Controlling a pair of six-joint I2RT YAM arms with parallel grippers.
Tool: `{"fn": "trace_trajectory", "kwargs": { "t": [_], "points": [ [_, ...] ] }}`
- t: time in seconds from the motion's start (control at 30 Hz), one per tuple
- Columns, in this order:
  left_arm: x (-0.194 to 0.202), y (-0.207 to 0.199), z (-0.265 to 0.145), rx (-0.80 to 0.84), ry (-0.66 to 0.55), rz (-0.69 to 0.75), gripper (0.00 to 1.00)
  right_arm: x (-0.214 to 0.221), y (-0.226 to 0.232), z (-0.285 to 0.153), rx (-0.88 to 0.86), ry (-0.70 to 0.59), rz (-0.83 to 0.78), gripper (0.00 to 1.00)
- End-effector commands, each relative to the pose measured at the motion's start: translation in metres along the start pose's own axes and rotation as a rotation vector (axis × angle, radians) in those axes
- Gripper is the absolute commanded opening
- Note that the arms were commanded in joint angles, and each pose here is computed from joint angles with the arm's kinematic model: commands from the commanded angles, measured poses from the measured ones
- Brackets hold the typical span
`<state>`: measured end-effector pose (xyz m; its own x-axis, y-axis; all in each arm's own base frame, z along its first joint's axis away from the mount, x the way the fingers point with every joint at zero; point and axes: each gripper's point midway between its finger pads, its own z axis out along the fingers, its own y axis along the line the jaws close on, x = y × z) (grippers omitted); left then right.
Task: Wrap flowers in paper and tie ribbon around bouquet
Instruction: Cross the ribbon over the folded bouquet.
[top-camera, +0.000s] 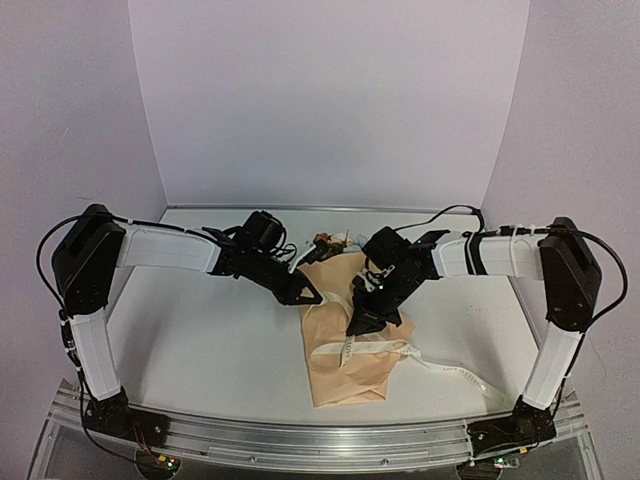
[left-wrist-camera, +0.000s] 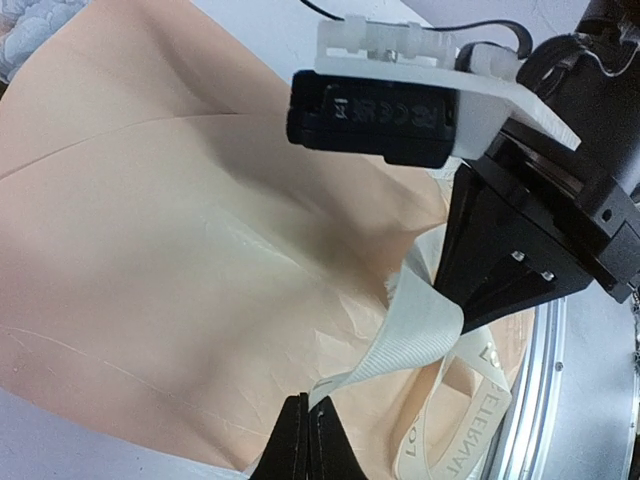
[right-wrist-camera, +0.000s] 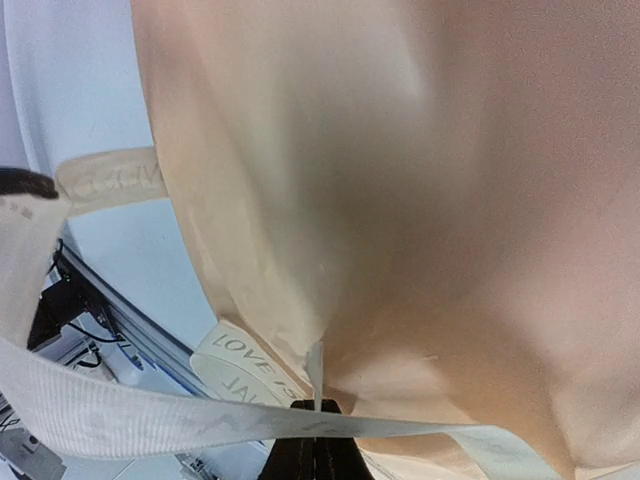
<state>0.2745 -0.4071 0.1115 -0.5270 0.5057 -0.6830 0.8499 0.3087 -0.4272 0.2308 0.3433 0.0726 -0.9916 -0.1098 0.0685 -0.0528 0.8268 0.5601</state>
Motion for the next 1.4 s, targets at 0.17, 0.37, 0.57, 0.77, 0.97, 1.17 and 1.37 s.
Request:
{"fn": "trace_trajectory", "kwargs": {
  "t": [0.17,0.37,0.57,0.77,0.97,1.17,1.37],
  "points": [
    [-0.003,-0.028,-0.014,0.114,-0.005,-0.005,0.0,-0.039,-0.006,-0.009,0.195,-0.187,-0.127,0.0],
    [0.008,-0.036,-0.002,0.148,0.025,-0.052,0.0,-0.044,-0.004,-0.01,0.212,-0.21,-0.148,0.15],
    [0.004,-0.036,0.0,0.144,0.005,-0.06,0.0,-0.031,0.001,-0.017,0.192,-0.208,-0.173,0.35],
    [0.004,-0.036,0.0,0.141,0.006,-0.063,0.0,-0.02,-0.004,-0.025,0.19,-0.211,-0.178,0.39],
    [0.005,-0.038,0.001,0.145,0.014,-0.068,0.0,-0.014,0.001,-0.026,0.167,-0.2,-0.178,0.37],
    [0.009,-0.038,0.0,0.142,0.029,-0.075,0.0,0.002,0.011,-0.022,0.176,-0.185,-0.285,0.48],
    [0.019,-0.04,0.0,0.159,0.086,-0.083,0.0,0.006,0.014,-0.007,0.183,-0.174,-0.324,0.57]
  ]
}}
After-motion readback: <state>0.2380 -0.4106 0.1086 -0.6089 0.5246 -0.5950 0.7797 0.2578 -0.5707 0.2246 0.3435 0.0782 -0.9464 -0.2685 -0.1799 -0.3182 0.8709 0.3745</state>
